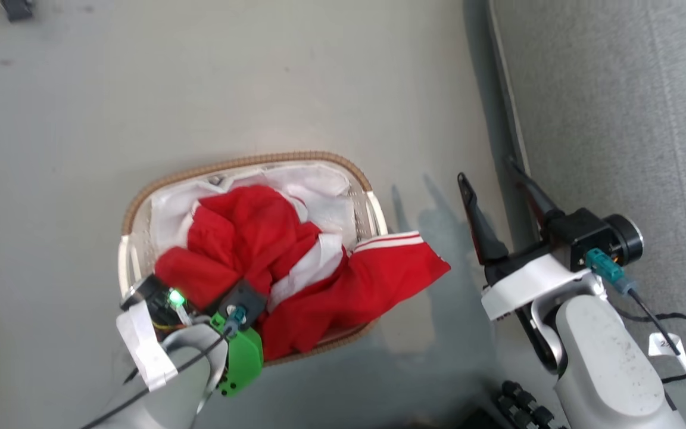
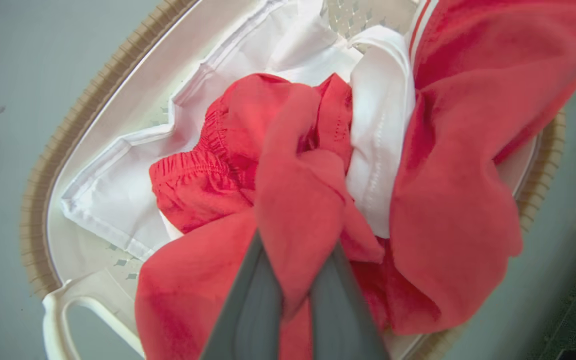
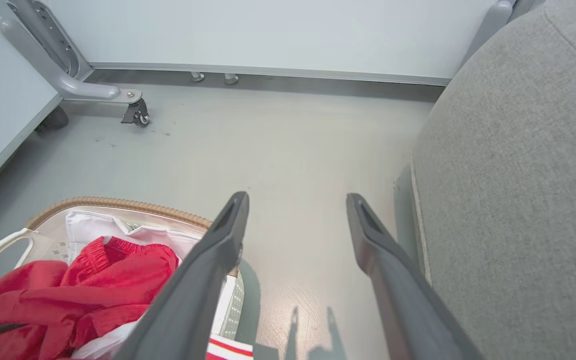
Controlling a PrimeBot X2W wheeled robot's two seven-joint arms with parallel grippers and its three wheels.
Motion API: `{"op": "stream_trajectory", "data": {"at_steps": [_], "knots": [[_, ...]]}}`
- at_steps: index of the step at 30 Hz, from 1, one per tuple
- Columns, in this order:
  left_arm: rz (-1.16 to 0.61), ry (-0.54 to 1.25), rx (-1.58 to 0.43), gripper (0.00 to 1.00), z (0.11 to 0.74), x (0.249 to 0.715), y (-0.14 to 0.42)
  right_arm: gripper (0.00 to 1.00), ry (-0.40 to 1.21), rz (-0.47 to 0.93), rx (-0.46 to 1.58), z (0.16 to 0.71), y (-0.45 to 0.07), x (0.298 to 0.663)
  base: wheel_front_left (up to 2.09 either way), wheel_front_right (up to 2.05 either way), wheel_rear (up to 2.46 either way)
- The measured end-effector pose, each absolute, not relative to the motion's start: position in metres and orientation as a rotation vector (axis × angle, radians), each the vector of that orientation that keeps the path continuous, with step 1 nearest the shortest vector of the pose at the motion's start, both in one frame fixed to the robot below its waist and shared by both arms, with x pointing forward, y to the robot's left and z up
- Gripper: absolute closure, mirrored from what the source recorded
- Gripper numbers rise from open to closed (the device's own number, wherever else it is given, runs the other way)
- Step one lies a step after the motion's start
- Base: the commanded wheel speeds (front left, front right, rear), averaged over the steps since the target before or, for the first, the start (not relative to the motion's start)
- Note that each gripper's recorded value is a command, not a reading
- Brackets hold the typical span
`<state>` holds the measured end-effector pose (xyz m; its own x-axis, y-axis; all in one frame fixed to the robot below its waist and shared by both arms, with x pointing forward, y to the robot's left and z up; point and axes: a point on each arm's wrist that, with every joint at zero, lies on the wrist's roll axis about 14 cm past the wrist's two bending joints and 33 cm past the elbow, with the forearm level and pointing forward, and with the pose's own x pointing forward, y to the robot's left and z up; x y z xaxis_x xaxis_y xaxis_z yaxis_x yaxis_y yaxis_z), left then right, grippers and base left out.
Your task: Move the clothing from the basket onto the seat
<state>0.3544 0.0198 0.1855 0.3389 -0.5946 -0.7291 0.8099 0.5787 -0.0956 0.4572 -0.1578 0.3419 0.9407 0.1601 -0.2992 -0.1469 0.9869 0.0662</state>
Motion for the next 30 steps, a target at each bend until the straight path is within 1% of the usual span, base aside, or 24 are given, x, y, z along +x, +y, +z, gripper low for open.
{"op": "stream_trajectory", "data": {"at_steps": [9,14,19,30], "knots": [[-0.838,0.672,0.260,1.00,0.245,0.357,0.017,0.00,0.246,0.156,0.049,0.383,-0.157,0.435,0.00,0.00,0.00],[-0.793,0.527,0.187,1.00,0.296,0.364,0.003,0.00,0.205,0.156,0.054,0.404,-0.156,0.422,0.00,0.00,0.00],[-0.743,0.416,0.125,1.00,0.338,0.364,0.001,0.00,0.175,0.167,0.068,0.419,-0.150,0.407,0.00,0.00,0.00],[-0.640,0.061,0.015,1.00,0.460,0.392,-0.001,0.00,0.087,0.231,0.075,0.453,-0.129,0.394,0.00,0.00,0.00]]}}
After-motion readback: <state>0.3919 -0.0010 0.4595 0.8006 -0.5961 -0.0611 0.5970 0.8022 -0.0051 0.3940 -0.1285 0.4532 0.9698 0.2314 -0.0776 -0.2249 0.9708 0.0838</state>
